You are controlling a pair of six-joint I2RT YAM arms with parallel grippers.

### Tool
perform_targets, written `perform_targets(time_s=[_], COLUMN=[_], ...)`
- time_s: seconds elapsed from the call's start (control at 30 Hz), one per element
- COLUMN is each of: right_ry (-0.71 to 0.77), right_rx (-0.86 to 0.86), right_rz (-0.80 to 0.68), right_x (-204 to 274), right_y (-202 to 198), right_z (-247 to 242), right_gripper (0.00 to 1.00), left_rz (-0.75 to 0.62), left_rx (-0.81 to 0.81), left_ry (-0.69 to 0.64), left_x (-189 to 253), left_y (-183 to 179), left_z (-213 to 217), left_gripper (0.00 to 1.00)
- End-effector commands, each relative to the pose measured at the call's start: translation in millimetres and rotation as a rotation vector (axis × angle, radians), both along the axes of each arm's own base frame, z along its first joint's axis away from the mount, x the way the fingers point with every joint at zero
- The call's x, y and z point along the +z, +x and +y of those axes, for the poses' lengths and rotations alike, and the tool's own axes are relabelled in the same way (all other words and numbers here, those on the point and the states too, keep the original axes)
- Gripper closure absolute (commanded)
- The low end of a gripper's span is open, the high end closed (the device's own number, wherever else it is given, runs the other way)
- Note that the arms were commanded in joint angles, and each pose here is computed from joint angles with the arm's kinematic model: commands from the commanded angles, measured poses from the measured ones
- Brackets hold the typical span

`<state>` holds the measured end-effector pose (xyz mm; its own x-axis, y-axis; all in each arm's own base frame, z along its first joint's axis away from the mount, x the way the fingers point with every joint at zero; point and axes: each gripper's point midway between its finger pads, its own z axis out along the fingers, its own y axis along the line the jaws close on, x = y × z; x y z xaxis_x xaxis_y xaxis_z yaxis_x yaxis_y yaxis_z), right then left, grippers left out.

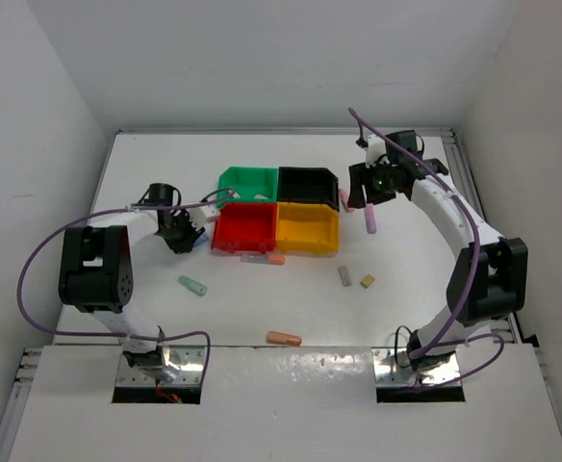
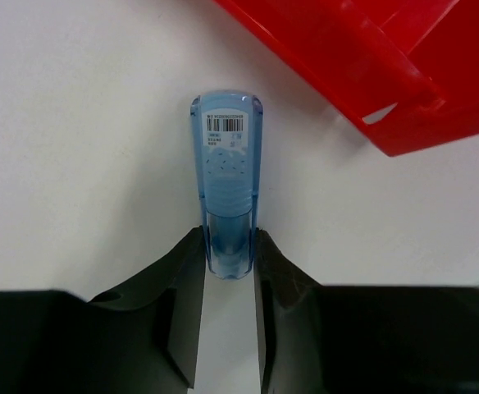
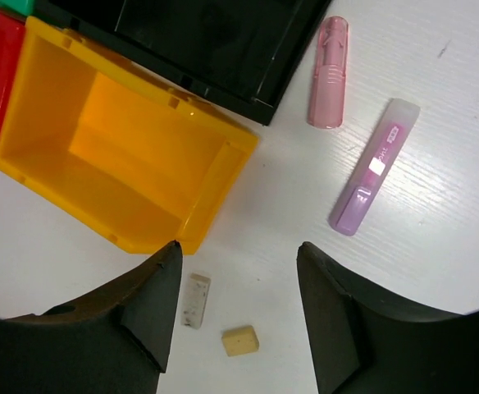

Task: Sort the stationery into containers
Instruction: Pick up the stationery from the center of the board, then place the stationery in the storage box.

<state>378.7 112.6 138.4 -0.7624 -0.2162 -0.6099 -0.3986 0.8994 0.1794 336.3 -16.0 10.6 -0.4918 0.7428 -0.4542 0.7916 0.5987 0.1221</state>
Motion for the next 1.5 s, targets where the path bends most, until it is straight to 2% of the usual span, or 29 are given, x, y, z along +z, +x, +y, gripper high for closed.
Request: perform_targets(time_s=[0.0,0.07,0.17,0.23,0.33,0.5,0.7,0.87,0.93,0.97,1.07,1.1,1.13,1.17,1.33,1.47], right_ry=[0.009,0.010,-0.001,0.010,0.024,0.056,0.077,0.056,0.047,0.047,0.037,0.034,0.033,0.028,-0.001,-0.045], right_rx=[0.004,0.007,0.000,-0.016,-0.069,-0.127,-0.183,-0.159,-0.163,-0.162,-0.153,-0.152,-0.151,-0.151,-0.108,-0.033], right_rz=[-0.066,-0.064,-0.077,-0.066,-0.045,-0.016,0.004,-0.011,-0.005,0.001,-0.003,-0.019,-0.021,-0.002,-0.017,-0.020], right_x=[19.0,19.8,17.9,15.7,7.4,1.6,-6.6,-12.1,-19.5,-23.2,-31.6,-27.8,-29.2,-39.3,-49.1,-64.6], right_y=[2.6,0.2,-2.6,-6.7,-13.4,-13.0,0.2,22.4,35.5,39.4,58.8,67.2,72.6,75.9,96.8,103.0], right_z=[-4.7,-7.1,-16.3,-19.4,-29.5,-38.0,-48.9,-53.6,-56.6,-56.0,-56.9,-57.5,-57.6,-57.4,-52.5,-40.5], right_gripper=[0.43,0.46,0.48,0.48,0.46,0.41,0.39,0.44,0.45,0.45,0.46,0.47,0.48,0.50,0.52,0.53], left_rz=[-0.001,-0.008,-0.045,-0.122,-0.221,-0.273,-0.221,-0.177,-0.166,-0.160,-0.174,-0.187,-0.193,-0.218,-0.285,-0.307], left_rx=[-0.022,-0.020,0.010,0.015,-0.022,-0.128,-0.221,-0.302,-0.318,-0.308,-0.261,-0.248,-0.229,-0.217,-0.139,-0.087], left_ry=[0.012,0.010,-0.019,-0.040,-0.142,-0.224,-0.245,-0.231,-0.213,-0.209,-0.199,-0.197,-0.197,-0.201,-0.233,-0.237], left_x=[6.1,13.3,37.0,69.3,121.9,162.4,150.1,137.9,135.6,134.4,140.8,145.3,150.0,161.2,200.2,212.2], left_y=[-10.0,-10.9,-3.3,13.9,26.6,37.4,39.0,34.5,33.9,36.5,46.3,50.0,52.9,58.4,68.7,69.2], left_z=[-0.1,2.2,11.0,10.3,-11.3,-60.7,-107.1,-133.7,-140.5,-141.8,-143.3,-142.8,-141.0,-140.7,-131.7,-120.7], left_gripper=[0.77,0.89,0.99,1.00,1.00,1.00,1.00,1.00,0.91,0.78,0.53,0.47,0.45,0.34,0.33,0.33])
